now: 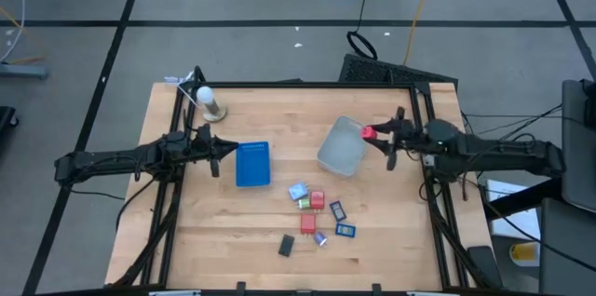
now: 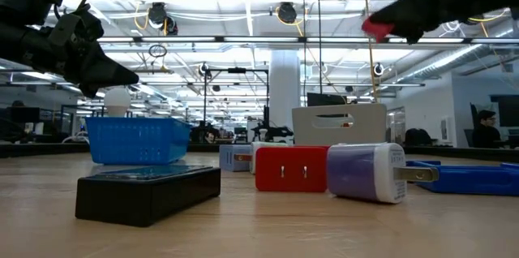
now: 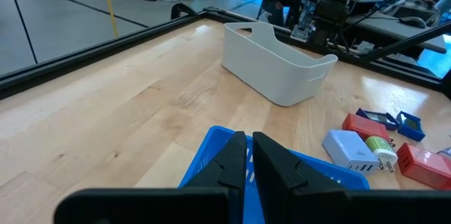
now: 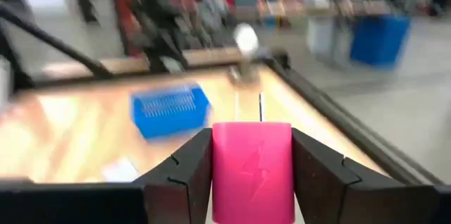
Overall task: Pick & Place Office items
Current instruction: Put the pink charger adapter into the gray bin
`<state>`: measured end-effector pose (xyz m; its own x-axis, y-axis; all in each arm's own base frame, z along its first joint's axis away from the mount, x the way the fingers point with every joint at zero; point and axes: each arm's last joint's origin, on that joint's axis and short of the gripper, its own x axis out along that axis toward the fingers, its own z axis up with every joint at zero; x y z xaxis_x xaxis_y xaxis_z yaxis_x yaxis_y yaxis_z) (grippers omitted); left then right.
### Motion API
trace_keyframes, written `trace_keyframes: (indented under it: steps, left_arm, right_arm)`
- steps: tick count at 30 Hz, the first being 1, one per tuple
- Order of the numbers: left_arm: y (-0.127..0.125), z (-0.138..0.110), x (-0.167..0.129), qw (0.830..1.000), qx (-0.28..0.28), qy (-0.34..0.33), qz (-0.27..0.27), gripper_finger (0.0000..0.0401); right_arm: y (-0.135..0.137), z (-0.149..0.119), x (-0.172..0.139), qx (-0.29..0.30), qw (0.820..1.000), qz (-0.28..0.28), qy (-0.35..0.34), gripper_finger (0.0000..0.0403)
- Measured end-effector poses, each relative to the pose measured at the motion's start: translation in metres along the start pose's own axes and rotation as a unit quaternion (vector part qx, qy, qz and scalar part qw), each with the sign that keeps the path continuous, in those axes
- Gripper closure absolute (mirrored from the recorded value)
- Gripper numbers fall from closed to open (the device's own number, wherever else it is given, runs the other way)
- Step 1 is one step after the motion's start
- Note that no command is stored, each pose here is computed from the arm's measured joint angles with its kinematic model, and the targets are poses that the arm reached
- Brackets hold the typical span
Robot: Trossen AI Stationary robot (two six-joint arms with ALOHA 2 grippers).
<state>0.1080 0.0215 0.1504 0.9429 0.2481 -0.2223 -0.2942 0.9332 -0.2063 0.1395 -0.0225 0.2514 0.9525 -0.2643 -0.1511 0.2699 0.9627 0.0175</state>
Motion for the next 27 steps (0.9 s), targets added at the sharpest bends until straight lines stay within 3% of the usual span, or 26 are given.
trace_keyframes:
  steps: [3,6,14,27]
  left_arm:
    - [0.0,0.0,0.0,1.0,0.0,0.0,0.0,0.0375]
    - [0.0,0.0,0.0,1.0,0.0,0.0,0.0,0.0375]
    - [0.0,0.0,0.0,1.0,0.0,0.0,-0.001,0.0375]
    - [0.0,0.0,0.0,1.0,0.0,0.0,-0.001,0.0375]
  right_arm:
    - [-0.001,0.016,0.009,-0.004,0.999,-0.03,0.038,0.025]
    - [-0.004,0.014,0.023,-0.005,0.994,-0.046,0.095,0.0253]
    - [-0.011,-0.013,0.055,0.0,0.976,-0.074,0.205,0.0251]
    - [-0.011,-0.051,0.087,-0.005,0.949,-0.08,0.305,0.025]
